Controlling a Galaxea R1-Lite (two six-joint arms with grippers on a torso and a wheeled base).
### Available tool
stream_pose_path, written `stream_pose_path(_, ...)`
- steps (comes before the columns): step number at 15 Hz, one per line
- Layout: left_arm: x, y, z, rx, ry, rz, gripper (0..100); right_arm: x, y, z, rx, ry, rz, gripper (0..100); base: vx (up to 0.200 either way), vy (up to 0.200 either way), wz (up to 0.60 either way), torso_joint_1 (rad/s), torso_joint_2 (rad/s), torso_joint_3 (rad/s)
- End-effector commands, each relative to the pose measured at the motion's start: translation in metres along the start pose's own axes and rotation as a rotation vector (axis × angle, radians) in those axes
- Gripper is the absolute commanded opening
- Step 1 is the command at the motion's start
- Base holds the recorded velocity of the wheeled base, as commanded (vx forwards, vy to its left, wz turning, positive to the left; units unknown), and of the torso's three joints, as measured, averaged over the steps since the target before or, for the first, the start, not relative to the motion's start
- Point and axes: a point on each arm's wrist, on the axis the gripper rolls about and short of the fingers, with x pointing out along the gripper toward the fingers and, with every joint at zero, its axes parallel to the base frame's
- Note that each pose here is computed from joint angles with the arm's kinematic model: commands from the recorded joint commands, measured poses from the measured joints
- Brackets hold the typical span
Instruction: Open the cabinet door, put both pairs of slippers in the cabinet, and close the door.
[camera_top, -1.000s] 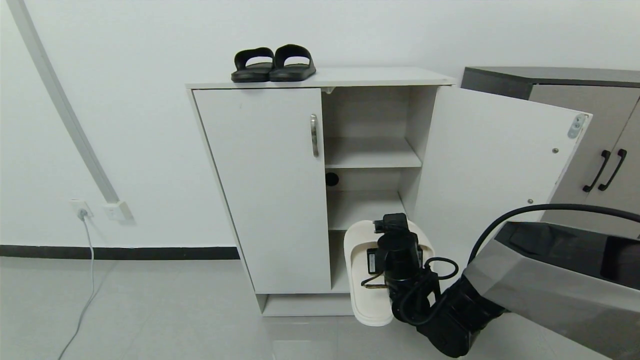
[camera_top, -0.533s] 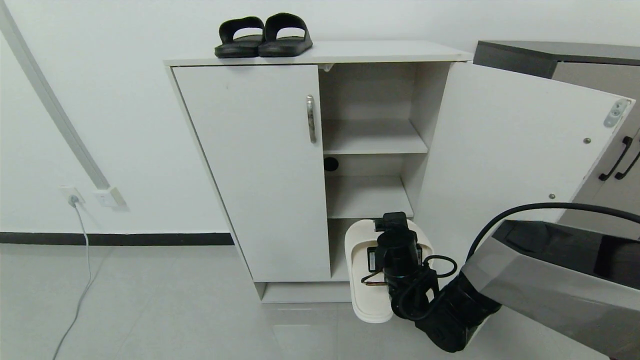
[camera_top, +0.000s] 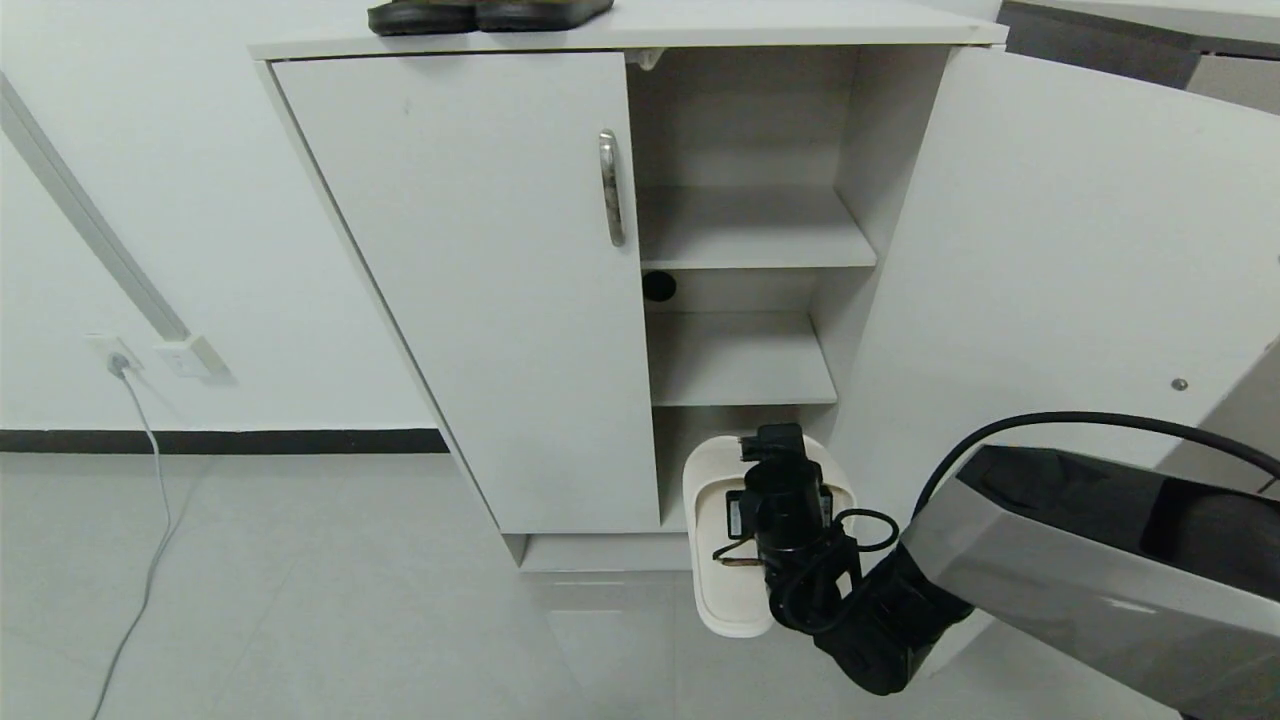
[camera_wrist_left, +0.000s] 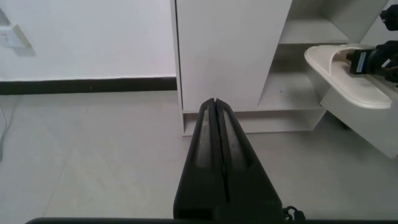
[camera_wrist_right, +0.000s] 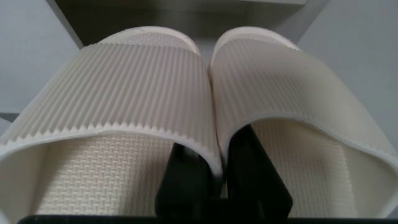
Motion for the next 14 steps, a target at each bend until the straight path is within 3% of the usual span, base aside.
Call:
stream_pose_path(1, 0.000, 0.000, 0.000, 0.000, 0.001, 0.001, 0, 0.012, 0.006, -0.006, 0.003, -0.019, -0.003, 0, 0.000, 0.000, 0.00, 0.002, 0.00, -0.203)
stream_pose_path(2, 0.000, 0.000, 0.000, 0.000, 0.001, 0.001, 0, 0.014, 0.006, -0.007, -0.010, -0.032, -0.005, 0, 0.000, 0.000, 0.00, 0.002, 0.00, -0.129)
stream_pose_path(5, 0.000, 0.000, 0.000, 0.000, 0.001, 0.001, 0, 0.032, 0.000, -0.005, -0.059, -0.196, -0.022, 0, 0.000, 0.000, 0.00, -0.001, 0.00, -0.025)
stream_pose_path(14, 0.000, 0.000, 0.000, -0.002, 0.001, 0.001, 0, 0.031, -0.001, 0.004, -0.046, -0.220, -0.025, 0, 0.000, 0.000, 0.00, 0.000, 0.00, 0.000)
